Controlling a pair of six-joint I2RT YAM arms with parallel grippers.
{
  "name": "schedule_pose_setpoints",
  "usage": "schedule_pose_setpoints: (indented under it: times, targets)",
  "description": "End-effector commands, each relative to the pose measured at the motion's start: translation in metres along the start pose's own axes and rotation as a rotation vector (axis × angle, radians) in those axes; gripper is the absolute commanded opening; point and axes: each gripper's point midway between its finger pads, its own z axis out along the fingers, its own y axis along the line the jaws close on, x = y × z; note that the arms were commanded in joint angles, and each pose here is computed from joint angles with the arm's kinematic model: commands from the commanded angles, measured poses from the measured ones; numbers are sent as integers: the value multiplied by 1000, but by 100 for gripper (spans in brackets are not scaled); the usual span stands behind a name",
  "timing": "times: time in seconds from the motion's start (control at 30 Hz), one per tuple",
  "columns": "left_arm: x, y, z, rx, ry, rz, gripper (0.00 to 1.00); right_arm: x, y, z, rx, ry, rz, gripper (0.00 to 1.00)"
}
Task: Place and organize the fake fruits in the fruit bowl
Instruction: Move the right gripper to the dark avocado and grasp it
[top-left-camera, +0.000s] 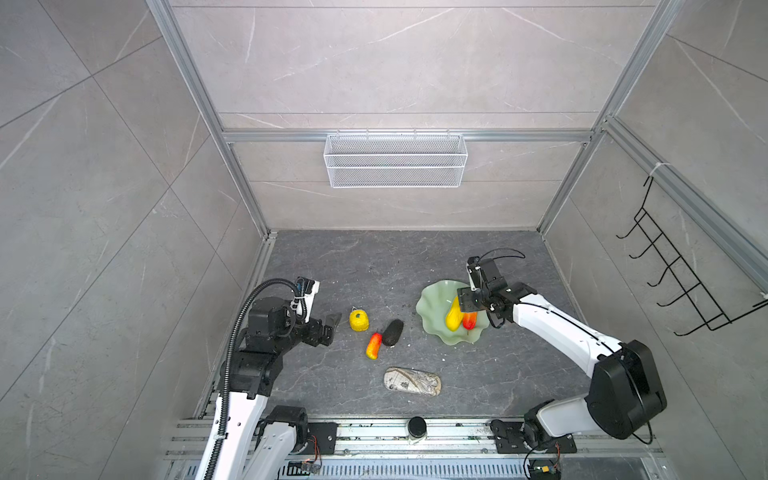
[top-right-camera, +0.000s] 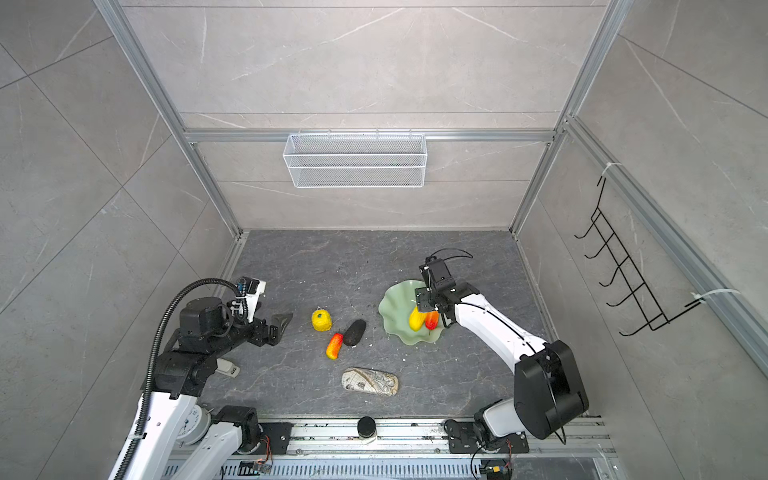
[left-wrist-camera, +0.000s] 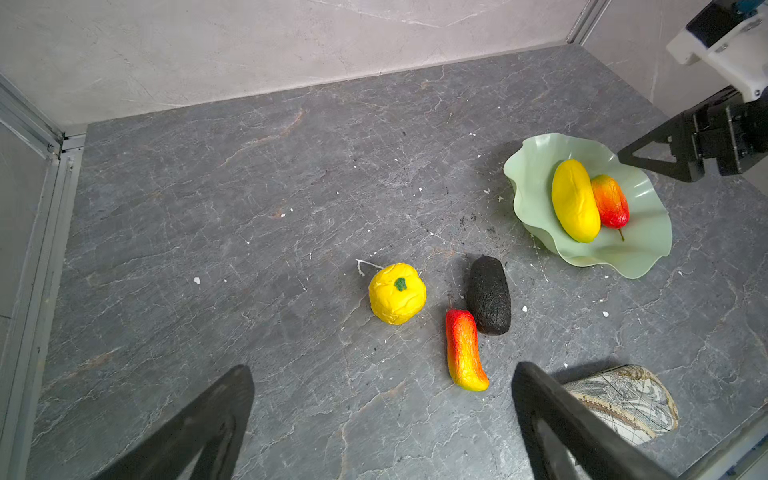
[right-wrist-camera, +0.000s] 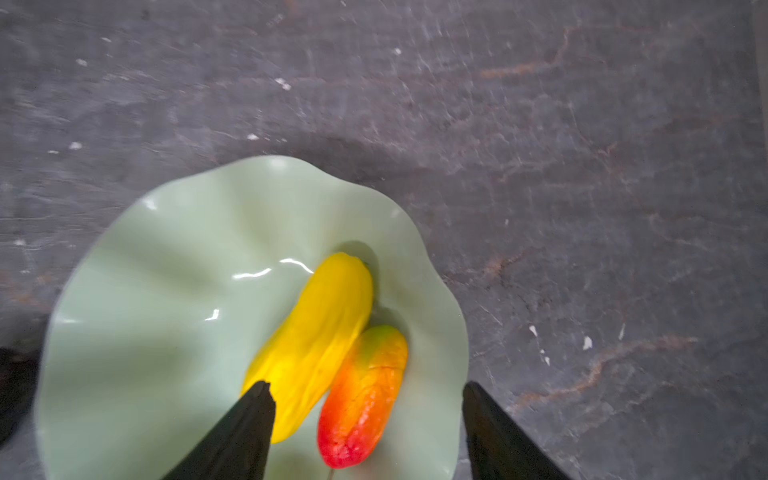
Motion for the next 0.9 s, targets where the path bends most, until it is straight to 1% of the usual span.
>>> schedule_pose_setpoints:
  times: [0.0,0.03,0.07,0.13,0.23,0.37,0.5,0.6,0.8,0.87]
  targets:
    - [-13,-2,-3,12,-41,-4,100,-13,53,-17,-137,-44,-122,90]
    - [-13,-2,-3,12,-40,-4,100,-14,68,-17,-164,-46,-152,96]
    - [-13,-2,-3,11,-40,-5,100,-14,89,-17,-203,-46,-189,100]
    - [-13,-2,-3,12,-40,-6,100,-14,122,-14,-258,-35,-228,100]
    - [-12,-2,-3,11,-41,-7,100,-14,166,-6,-338,-14,-227,100]
    - [-12,-1,-4,5,-39,-7,100,-4,206,7,-357,36,-208,100]
    - [-12,-1,-5,3,-42,-2,100,18,224,27,-345,108,-173,100]
    - [-11,-1,-4,5,-40,-3,100,33,228,36,-331,149,-153,100]
    - [-11,-2,-5,6,-43,-3,100,49,235,45,-349,199,-129,100]
    - [-12,-2,-6,5,-45,-1,100,54,238,46,-359,214,-130,98]
